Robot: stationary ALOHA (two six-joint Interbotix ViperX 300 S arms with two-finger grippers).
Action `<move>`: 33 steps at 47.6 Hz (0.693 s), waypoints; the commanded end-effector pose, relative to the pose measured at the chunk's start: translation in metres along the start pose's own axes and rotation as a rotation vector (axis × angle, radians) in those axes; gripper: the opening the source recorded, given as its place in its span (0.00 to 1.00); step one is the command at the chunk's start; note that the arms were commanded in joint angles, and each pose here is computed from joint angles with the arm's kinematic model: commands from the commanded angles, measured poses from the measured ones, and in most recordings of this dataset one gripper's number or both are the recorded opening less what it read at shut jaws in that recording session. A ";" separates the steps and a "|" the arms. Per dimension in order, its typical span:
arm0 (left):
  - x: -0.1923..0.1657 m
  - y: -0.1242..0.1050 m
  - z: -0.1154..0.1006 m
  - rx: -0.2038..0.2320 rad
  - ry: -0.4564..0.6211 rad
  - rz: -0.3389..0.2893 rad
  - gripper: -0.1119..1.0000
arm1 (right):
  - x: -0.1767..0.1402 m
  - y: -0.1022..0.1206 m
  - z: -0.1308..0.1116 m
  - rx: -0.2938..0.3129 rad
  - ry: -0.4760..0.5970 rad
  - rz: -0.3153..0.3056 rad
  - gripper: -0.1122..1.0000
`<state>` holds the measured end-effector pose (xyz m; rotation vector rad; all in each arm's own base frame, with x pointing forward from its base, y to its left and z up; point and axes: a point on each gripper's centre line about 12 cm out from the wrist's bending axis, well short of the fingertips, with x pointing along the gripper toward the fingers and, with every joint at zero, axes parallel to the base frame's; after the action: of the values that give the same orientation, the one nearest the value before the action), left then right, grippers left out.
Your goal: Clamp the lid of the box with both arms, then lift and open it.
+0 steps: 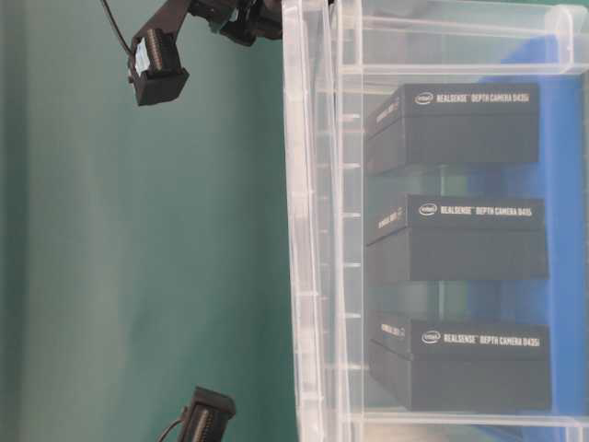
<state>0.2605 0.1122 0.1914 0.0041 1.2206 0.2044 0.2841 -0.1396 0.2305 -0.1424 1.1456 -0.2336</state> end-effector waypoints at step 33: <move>-0.028 0.014 -0.012 -0.074 -0.119 0.054 0.11 | -0.013 0.012 0.020 -0.032 -0.094 0.006 0.10</move>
<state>0.2384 0.1157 0.2068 -0.0038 1.1112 0.2723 0.2893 -0.1330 0.2318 -0.1550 1.1258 -0.2162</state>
